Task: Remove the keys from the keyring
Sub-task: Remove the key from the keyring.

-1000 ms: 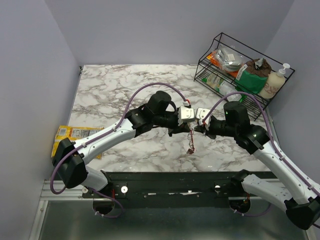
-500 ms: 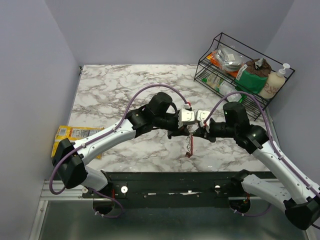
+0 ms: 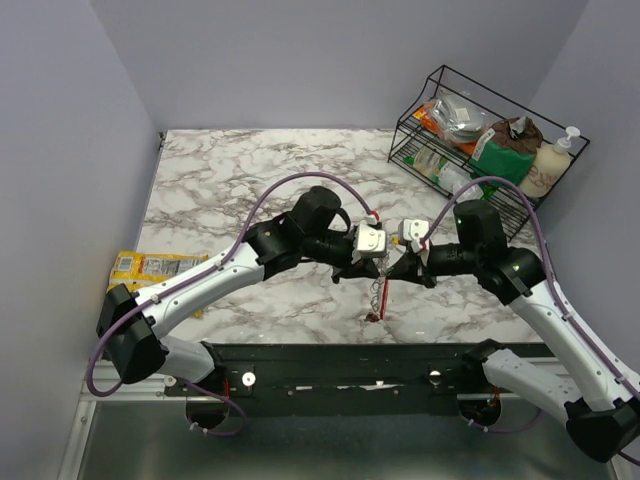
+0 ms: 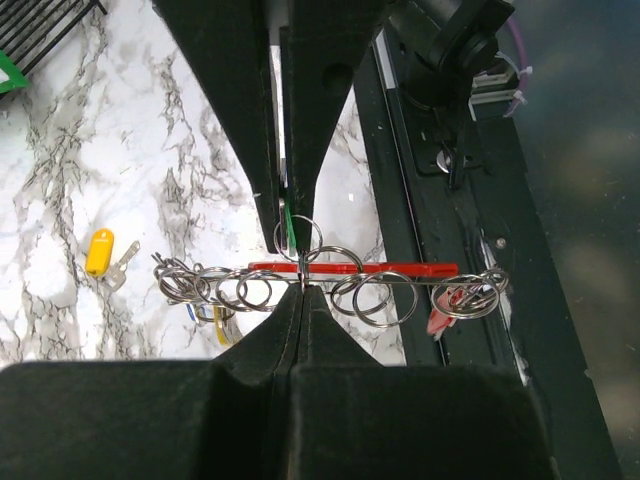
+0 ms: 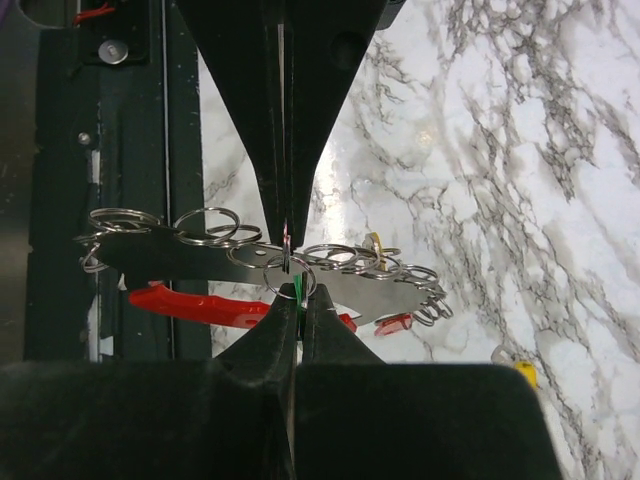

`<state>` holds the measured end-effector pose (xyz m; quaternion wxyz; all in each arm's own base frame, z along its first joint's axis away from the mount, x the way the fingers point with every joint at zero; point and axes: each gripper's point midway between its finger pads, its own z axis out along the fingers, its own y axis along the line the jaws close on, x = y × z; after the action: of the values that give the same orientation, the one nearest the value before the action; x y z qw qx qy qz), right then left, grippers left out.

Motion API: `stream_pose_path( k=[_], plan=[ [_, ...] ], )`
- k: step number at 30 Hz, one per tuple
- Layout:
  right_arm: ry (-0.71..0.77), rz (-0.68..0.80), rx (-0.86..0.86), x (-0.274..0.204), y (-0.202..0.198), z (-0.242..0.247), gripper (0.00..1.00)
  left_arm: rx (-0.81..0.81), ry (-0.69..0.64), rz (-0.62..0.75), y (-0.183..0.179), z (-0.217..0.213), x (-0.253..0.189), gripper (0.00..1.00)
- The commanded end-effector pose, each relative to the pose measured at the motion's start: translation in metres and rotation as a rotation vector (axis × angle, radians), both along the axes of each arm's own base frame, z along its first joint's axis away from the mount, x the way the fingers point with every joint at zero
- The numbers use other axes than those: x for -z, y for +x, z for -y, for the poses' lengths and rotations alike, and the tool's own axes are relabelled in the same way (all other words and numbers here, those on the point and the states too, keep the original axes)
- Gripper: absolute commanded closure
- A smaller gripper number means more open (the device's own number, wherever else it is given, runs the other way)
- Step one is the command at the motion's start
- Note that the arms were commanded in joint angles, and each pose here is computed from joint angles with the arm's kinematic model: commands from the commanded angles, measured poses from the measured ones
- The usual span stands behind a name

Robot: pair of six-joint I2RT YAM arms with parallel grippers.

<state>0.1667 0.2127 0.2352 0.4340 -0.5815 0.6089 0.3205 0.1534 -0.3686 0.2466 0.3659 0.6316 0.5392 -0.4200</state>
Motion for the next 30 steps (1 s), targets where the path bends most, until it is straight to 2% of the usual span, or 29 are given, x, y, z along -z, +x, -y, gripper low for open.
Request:
stream_pose_path(
  k=[1, 9, 14, 22, 29, 30],
  plan=[
    [0.017, -0.062, -0.055, -0.010, -0.009, -0.005, 0.99, -0.007, -0.019, 0.081, 0.001, -0.003, -0.008, 1.00],
    [0.008, -0.105, -0.075, -0.014, -0.008, -0.007, 0.99, -0.088, 0.029, 0.212, 0.014, -0.005, 0.004, 1.00],
    [0.011, -0.102, -0.116, -0.021, -0.013, -0.008, 0.99, -0.122, 0.054, 0.240, 0.019, -0.003, 0.011, 1.00],
    [-0.012, -0.174, -0.193, -0.019, -0.022, -0.011, 0.99, -0.094, 0.075, 0.239, 0.014, 0.003, 0.016, 1.00],
    [-0.099, -0.226, -0.191, -0.018, -0.023, -0.002, 0.99, -0.051, 0.136, 0.288, 0.007, 0.005, 0.025, 1.00],
    [-0.124, -0.276, -0.195, -0.013, -0.027, 0.001, 0.99, -0.052, 0.143, 0.296, 0.008, 0.005, 0.026, 1.00]
  ],
)
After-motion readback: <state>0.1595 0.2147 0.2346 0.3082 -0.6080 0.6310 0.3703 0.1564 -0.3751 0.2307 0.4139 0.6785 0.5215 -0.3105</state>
